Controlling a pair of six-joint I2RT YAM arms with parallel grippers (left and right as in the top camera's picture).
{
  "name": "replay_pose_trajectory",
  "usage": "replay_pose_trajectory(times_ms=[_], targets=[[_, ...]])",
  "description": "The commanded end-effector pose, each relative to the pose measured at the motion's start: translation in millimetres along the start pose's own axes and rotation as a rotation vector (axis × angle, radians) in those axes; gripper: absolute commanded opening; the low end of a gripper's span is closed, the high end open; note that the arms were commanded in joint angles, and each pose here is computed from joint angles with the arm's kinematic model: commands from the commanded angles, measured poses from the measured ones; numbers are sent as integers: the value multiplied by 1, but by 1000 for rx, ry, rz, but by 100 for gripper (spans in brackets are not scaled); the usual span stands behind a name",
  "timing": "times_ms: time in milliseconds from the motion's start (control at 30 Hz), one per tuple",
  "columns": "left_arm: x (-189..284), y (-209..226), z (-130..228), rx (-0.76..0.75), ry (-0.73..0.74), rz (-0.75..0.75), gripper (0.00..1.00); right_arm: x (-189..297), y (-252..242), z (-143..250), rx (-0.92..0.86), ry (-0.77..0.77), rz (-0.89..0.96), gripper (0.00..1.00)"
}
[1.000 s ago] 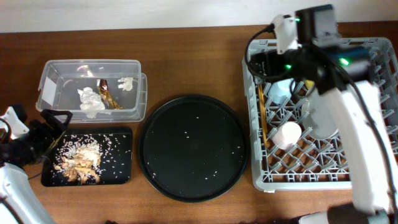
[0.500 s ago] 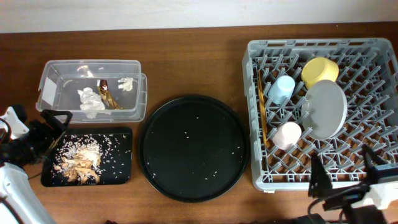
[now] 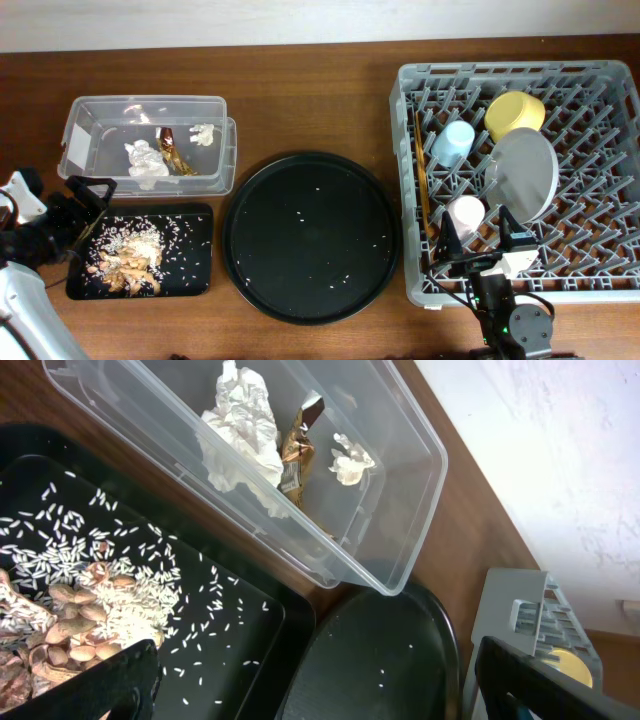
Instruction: Sort waste into correct bins and load items into the dishwasher rack
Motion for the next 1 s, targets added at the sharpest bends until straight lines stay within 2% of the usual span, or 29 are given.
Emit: replay_pose_trajectory(times_ms=[0, 67, 167, 333, 967], targets=[[3, -4, -4, -8, -13, 9, 100, 1, -6, 18, 3, 71, 21, 98], [3, -4, -4, -8, -13, 9, 100, 4, -12, 40, 6, 164, 44, 98], [3, -4, -4, -8, -13, 9, 100, 4, -13, 40, 159, 165, 37, 98], [3, -4, -4, -8, -13, 9, 100, 5, -35, 33, 158, 146, 129, 98], [3, -4, -4, -8, -13, 9, 100, 5, -35, 33, 158, 146, 129, 98]])
Point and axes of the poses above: each gripper's point midway between its finger pads, its own x axis back along the fingers, its own y axis along the line the jaws close on, z = x × y, the point moved 1 cm from there along x, back along the fingers, and after that the axes turned 8 degrees about -x, right-handed, at the moved point
